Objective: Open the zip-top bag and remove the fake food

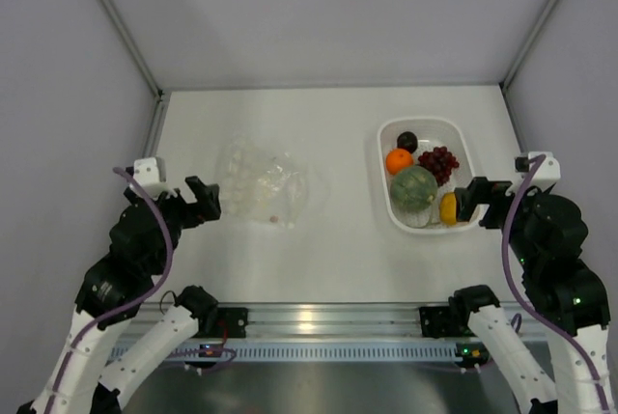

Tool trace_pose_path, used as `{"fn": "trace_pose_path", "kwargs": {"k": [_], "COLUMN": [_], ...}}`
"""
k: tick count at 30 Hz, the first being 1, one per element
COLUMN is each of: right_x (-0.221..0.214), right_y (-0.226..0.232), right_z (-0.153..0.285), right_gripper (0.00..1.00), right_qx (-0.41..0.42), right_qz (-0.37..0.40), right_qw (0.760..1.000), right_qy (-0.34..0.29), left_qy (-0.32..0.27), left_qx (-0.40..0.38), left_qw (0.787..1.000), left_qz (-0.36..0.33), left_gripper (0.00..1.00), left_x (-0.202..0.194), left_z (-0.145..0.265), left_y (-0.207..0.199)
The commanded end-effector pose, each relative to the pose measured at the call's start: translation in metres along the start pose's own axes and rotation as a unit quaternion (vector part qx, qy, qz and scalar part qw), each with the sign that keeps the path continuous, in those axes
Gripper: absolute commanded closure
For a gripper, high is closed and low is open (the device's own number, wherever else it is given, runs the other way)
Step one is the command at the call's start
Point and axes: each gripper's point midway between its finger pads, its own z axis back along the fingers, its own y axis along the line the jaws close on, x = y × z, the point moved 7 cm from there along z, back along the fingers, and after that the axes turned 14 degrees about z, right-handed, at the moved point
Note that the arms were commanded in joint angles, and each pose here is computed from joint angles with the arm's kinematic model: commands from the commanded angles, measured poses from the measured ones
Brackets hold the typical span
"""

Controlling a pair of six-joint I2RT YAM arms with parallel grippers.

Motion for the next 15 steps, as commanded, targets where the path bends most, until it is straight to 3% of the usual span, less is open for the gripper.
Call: {"fn": "trace_pose_path", "kwargs": {"k": [1,15], "right_x": [-0.002,-0.003], "right_y": [-0.007,-0.009], "right_z": [0.012,0.014], "right_gripper": [0.01,0.01], "right_qx": [-0.021,-0.029], "right_qz": [0.018,0.017], "right_qw": [1.000,0.999], "right_qy": [0.001,-0.002], "left_qy": [-0.012,-0.042], "left_qx": [-0.024,-0.025], "left_qw": [0.999,0.999], "left_qz": [-0.021,-0.024], "left_gripper": [0.01,0.01], "left_x": [-0.003,-0.009], "left_z": [0.011,0.023], "left_y": [0.009,0.027]}}
